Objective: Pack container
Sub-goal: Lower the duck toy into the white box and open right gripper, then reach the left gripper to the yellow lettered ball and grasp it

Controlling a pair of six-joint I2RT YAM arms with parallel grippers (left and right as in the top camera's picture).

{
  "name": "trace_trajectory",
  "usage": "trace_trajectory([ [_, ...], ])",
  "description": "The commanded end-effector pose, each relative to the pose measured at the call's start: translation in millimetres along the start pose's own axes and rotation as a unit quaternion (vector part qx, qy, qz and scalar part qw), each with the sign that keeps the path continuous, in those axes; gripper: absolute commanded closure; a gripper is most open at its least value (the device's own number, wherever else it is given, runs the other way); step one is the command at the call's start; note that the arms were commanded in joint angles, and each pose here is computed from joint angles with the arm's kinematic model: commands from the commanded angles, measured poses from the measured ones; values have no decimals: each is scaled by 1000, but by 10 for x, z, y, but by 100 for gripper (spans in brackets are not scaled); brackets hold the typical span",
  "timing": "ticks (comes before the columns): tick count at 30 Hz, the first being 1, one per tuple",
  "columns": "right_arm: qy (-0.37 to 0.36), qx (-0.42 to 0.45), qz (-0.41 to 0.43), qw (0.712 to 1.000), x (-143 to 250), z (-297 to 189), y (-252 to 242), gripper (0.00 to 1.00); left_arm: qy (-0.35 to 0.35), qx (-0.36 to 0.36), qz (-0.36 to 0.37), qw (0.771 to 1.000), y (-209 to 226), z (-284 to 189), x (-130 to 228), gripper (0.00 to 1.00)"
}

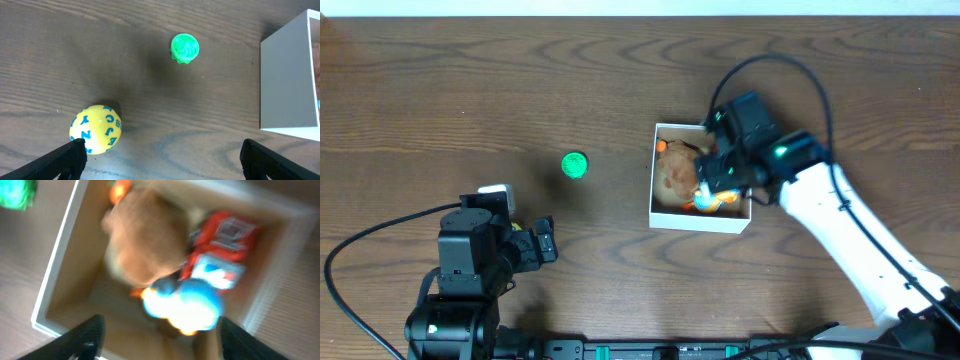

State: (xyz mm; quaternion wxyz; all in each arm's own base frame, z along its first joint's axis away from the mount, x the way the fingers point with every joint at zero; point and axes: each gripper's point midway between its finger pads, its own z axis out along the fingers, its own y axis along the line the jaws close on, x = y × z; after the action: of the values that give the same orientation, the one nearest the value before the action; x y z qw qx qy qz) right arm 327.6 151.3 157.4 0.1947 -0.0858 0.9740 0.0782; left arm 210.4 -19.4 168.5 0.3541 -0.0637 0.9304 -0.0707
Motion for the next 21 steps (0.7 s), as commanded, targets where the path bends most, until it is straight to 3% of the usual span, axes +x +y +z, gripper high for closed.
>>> trace_trajectory([
  [1,-81,64,106,989,-440,-448,-575,1,-8,5,-6,1000,-24,-46,-58,2],
  [5,-94,72,193,974,-492,-709,-1190,1,-8,6,-6,1000,-25,-46,-60,2],
  [11,-14,111,300,947,117,-587,-2049,1,-12,-4,-11,1000,8,-45,-76,2],
  [16,38,113,343,932,567,-290,-2220,1,-22,-93,-96,991,335,-76,-110,2],
  [21,51,90,349,931,718,-65,-2148,1,33,-142,-152,978,577,61,-71,2],
])
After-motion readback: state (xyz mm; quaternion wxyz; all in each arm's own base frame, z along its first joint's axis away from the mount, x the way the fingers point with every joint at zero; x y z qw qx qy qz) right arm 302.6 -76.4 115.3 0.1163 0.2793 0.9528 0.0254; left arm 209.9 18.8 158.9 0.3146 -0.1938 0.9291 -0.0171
